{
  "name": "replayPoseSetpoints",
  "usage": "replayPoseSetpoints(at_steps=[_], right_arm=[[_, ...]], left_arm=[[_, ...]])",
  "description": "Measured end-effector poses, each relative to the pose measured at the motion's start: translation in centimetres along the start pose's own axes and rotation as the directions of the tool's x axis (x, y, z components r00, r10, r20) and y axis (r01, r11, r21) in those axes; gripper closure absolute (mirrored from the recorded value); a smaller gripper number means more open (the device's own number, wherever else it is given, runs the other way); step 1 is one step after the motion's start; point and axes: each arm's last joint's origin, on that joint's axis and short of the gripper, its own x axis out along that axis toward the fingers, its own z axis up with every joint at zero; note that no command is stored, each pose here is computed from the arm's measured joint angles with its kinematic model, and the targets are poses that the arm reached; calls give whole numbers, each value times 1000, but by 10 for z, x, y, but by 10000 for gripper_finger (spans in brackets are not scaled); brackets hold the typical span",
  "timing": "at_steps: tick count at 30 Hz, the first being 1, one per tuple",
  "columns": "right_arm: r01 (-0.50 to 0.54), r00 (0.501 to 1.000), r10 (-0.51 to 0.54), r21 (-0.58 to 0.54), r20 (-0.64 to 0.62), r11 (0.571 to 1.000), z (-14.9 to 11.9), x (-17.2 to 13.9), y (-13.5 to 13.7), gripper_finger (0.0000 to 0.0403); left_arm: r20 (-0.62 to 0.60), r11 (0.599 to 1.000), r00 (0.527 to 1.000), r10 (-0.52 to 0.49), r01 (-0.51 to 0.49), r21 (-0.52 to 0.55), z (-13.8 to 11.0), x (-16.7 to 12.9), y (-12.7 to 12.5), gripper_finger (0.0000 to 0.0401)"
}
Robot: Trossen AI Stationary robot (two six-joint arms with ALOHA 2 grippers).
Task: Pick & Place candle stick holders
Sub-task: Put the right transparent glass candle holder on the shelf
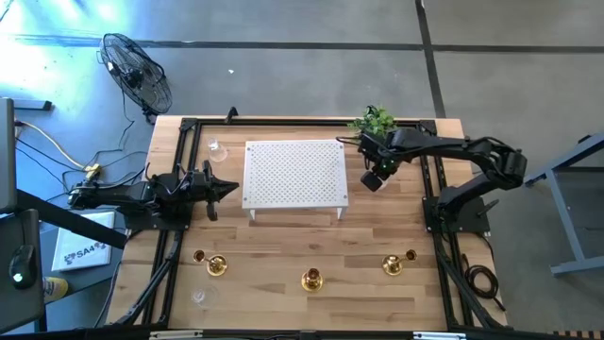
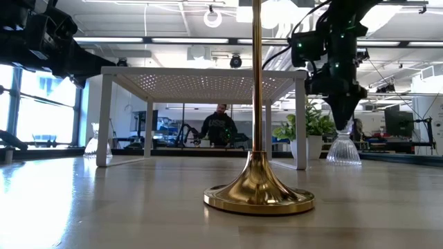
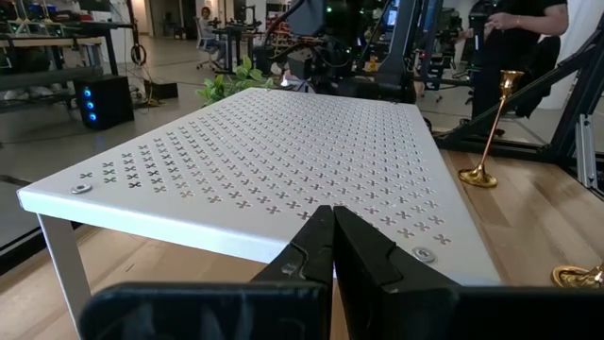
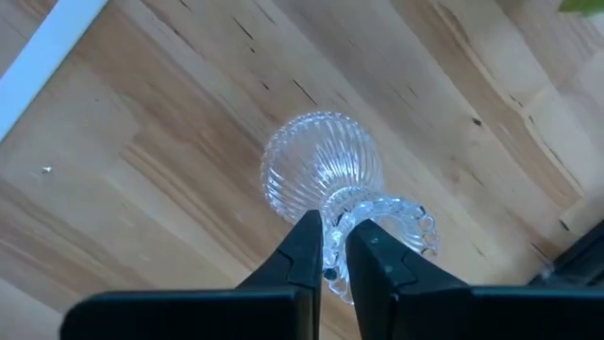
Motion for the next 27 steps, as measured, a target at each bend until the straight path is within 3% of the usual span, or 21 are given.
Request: replayPoseSetpoints(at_steps=[8,18,27], right_arm=[[3,1000,-2,5,-15,1000,-2,-24,3,384],[51,999,-51,45,11,998,5,-98,5,385],[-15,969,-9,92,247,996,14,-178,-2,385]], left_arm=[[0,1000,1000,0,0,0,0,0,0,400],[0,1000,1000,0,0,0,0,0,0,400],[0,1000,1000,0,0,0,0,0,0,400]])
